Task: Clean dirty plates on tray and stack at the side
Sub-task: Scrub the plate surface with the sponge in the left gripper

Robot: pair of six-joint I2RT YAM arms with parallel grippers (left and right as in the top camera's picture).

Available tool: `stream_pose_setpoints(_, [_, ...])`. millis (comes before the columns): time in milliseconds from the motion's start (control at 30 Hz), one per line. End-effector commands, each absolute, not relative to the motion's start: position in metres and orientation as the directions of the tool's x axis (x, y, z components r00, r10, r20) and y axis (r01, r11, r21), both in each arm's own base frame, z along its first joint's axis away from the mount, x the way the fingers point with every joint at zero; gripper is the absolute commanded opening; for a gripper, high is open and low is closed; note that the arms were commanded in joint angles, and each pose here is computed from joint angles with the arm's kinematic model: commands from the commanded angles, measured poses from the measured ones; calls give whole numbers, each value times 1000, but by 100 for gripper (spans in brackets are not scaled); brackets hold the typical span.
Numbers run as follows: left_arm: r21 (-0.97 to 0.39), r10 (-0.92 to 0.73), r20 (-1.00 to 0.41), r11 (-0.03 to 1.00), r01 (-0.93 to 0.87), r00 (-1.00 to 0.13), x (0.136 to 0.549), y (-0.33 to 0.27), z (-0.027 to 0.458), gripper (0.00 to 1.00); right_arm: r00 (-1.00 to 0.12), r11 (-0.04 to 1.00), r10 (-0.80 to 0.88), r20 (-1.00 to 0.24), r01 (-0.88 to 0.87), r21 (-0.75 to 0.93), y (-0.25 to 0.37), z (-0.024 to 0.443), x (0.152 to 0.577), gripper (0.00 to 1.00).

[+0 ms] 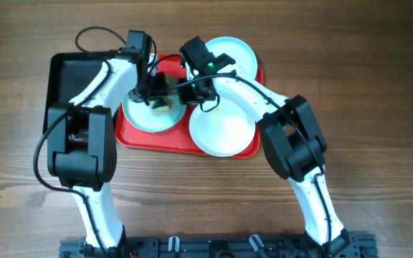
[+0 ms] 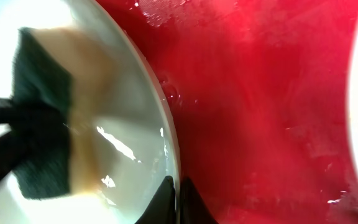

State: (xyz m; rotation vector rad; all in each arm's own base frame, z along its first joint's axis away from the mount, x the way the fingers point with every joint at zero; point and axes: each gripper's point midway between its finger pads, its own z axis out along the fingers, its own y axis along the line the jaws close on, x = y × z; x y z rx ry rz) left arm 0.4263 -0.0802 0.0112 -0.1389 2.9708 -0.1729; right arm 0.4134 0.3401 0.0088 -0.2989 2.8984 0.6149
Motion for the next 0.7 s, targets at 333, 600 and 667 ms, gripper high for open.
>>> stream_pose_setpoints(333, [231, -93, 13, 969, -88, -996, 371, -41, 2, 4, -973, 903, -168, -158, -216, 371, 334, -7, 407, 5])
stream_pose_setpoints(600, [-133, 115, 132, 986, 97, -985, 349, -102, 0, 4, -973, 903, -168, -158, -216, 371, 334, -7, 407, 4])
stream_pose_setpoints(667, [-259, 141, 104, 959, 110, -985, 353, -124, 4, 4, -973, 903, -168, -158, -216, 371, 334, -7, 407, 4])
